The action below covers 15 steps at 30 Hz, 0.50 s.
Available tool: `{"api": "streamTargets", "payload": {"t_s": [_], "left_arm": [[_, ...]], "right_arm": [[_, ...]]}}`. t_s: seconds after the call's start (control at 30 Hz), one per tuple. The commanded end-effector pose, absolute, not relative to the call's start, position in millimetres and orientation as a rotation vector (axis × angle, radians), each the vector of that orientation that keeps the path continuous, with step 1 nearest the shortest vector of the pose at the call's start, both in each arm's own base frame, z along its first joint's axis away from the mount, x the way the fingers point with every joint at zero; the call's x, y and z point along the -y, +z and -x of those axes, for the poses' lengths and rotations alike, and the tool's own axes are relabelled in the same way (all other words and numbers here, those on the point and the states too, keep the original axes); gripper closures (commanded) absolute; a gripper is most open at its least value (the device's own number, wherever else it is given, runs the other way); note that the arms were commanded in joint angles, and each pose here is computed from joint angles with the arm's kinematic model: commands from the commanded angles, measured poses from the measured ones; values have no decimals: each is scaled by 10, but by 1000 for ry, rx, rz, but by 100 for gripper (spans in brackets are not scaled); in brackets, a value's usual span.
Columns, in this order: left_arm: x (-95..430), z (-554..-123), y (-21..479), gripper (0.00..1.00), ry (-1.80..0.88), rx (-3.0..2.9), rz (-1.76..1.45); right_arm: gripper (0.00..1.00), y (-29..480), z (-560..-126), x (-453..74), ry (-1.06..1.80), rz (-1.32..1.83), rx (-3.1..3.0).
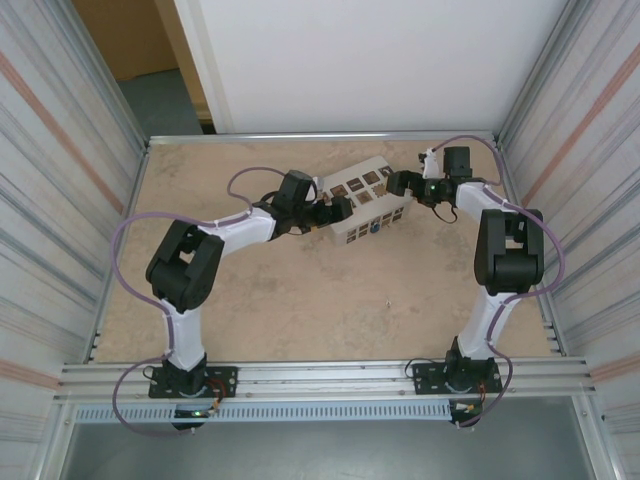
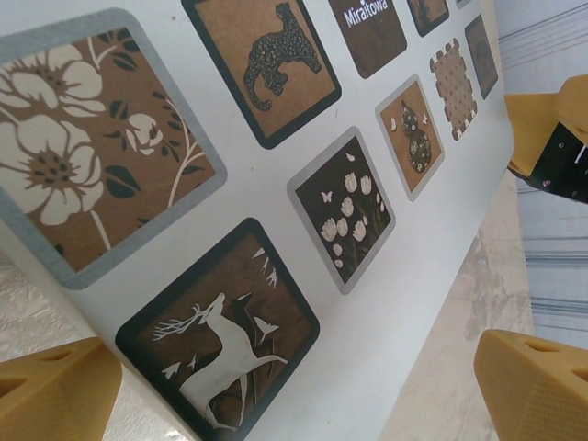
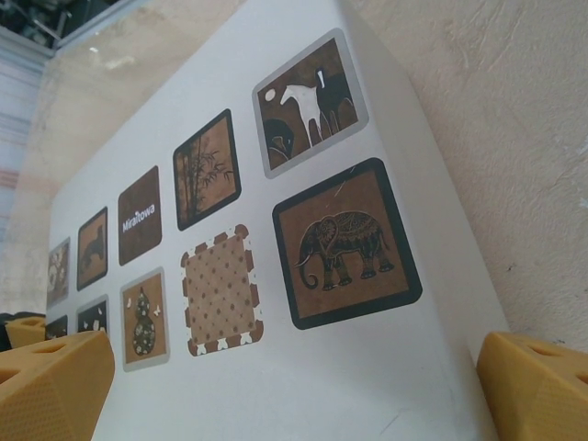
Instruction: Unlock the padlock with the key
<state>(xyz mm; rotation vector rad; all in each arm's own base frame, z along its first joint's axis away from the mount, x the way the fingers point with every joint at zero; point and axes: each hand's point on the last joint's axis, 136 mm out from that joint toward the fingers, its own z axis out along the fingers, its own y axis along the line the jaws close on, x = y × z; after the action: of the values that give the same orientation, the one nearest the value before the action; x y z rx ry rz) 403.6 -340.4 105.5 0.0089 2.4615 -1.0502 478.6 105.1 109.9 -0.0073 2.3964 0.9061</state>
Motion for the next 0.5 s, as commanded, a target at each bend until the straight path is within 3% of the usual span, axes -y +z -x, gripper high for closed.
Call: {"api": "streamTargets", "payload": {"t_s": [0.0,0.47], "left_arm": [[3459,-4052,1128,1,-1070,-2452,-28],[3292,-4075,1239,1,-1053,-2425,-2]], "right_arm": [[0,1167,-4692,-1209,957,76,-2409],[0,1211,-4476,-1414,979,124,-2432]]}}
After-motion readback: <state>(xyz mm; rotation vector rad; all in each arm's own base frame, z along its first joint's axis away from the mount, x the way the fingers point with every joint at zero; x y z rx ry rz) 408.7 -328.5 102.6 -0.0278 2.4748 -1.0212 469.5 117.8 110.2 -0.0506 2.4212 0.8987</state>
